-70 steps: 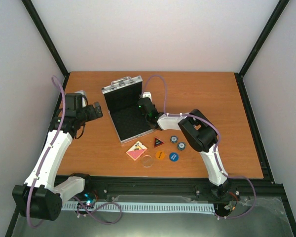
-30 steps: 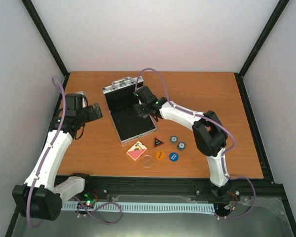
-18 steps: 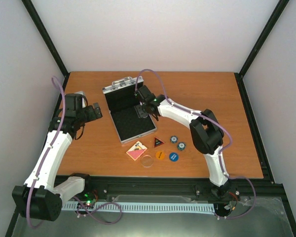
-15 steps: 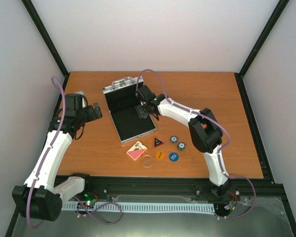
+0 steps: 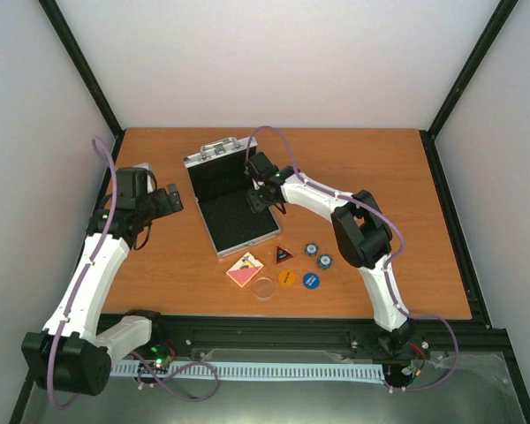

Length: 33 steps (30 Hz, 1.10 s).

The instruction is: Pack up texas hold em set

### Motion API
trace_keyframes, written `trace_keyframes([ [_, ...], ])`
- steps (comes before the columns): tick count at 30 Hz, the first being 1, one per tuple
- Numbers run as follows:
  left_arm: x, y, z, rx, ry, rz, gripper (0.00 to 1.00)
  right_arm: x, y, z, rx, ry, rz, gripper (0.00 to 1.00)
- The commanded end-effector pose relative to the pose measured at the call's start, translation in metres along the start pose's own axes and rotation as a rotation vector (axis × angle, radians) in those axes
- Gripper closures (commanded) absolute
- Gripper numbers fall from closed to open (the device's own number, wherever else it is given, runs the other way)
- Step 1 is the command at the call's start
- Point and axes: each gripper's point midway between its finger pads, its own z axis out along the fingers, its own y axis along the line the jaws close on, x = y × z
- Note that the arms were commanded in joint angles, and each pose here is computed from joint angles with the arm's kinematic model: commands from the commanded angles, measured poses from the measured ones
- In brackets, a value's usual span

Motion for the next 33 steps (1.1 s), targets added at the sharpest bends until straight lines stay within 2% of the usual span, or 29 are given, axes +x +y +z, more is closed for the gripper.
trace_keyframes([
  [1,-0.008,-0.005,-0.005,0.020,-0.032,-0.008,0.00,0.004,0.002,0.001,-0.006,0.023,-0.012,0.35],
  [11,-0.008,-0.005,-0.004,0.018,-0.031,-0.009,0.00,0.002,0.020,-0.002,-0.007,0.015,-0.047,0.38],
  [24,-0.006,-0.003,-0.004,0.010,-0.023,-0.005,0.00,0.009,0.017,0.017,0.021,0.051,-0.019,0.41],
  [27,-0.006,-0.002,-0.005,0.006,-0.025,-0.005,0.00,0.009,0.018,0.019,0.022,0.050,-0.013,0.44],
  [30,-0.007,-0.003,-0.006,0.007,-0.027,-0.005,0.00,0.008,0.015,0.020,0.039,0.051,-0.012,0.53],
  [33,-0.007,-0.003,-0.007,0.008,-0.029,-0.007,0.00,0.007,0.013,0.020,0.052,0.048,-0.012,0.54],
])
